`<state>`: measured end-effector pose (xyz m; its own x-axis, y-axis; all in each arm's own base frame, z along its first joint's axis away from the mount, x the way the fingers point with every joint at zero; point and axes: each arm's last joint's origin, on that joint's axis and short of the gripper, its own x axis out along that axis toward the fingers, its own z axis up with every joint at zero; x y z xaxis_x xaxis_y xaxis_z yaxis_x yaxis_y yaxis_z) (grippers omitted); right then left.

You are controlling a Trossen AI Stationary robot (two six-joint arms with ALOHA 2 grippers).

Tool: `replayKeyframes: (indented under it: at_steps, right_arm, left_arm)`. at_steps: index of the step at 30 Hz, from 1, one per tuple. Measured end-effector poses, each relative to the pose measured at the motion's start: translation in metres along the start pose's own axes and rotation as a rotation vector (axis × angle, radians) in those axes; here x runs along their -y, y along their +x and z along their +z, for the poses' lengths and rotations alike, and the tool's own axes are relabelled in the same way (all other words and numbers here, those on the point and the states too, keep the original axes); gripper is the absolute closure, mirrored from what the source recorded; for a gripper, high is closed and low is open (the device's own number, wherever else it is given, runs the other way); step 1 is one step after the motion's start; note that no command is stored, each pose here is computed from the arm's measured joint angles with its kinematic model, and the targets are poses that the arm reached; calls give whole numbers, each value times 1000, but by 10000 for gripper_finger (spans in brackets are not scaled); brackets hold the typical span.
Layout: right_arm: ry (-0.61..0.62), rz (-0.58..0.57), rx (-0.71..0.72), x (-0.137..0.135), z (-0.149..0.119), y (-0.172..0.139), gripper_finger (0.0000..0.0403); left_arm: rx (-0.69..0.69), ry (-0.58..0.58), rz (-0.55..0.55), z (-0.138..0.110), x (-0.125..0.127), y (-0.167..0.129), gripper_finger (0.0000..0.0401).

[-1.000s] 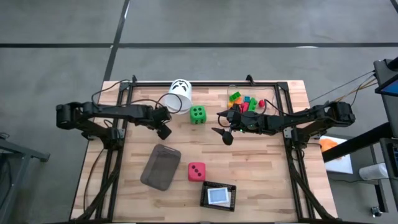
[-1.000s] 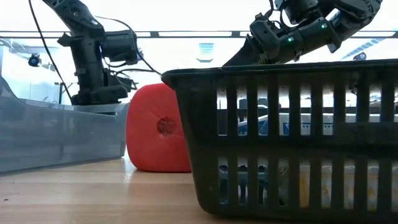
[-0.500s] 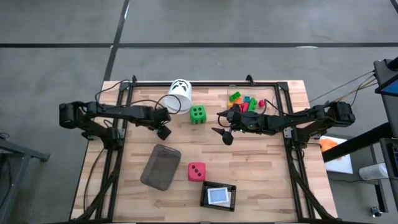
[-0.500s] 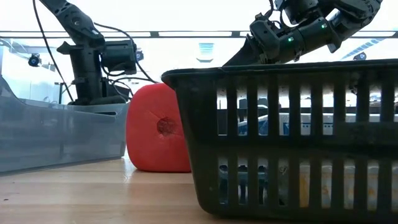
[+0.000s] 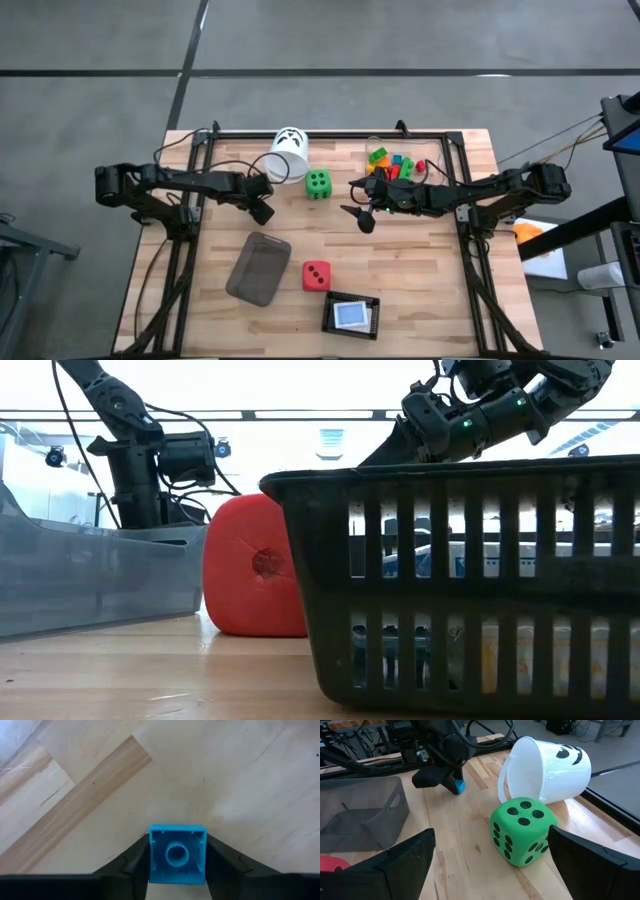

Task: Pick & Place Toys
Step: Put the blue game piece into the transparent bin

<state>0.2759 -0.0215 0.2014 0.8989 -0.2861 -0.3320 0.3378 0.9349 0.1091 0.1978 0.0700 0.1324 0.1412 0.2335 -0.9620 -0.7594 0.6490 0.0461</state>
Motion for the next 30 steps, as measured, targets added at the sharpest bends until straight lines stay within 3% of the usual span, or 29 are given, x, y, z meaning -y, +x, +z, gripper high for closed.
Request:
replayKeyframes:
  at_steps: [3, 16, 23, 30]
  right_arm:
    - [0, 0, 0, 0, 0, 0, 23]
    - [-29, 5, 9, -1, 0, 0, 23]
    - [-71, 35, 71, -8, -1, 6, 23]
    - [-134, 177, 259, -20, -6, 28, 23]
  left_arm:
    - [1, 5, 0, 0, 0, 0, 271]
    - [67, 137, 15, 0, 1, -10, 271]
    - [250, 175, -34, -2, 3, -44, 271]
    - [616, 355, -248, -13, 13, -83, 271]
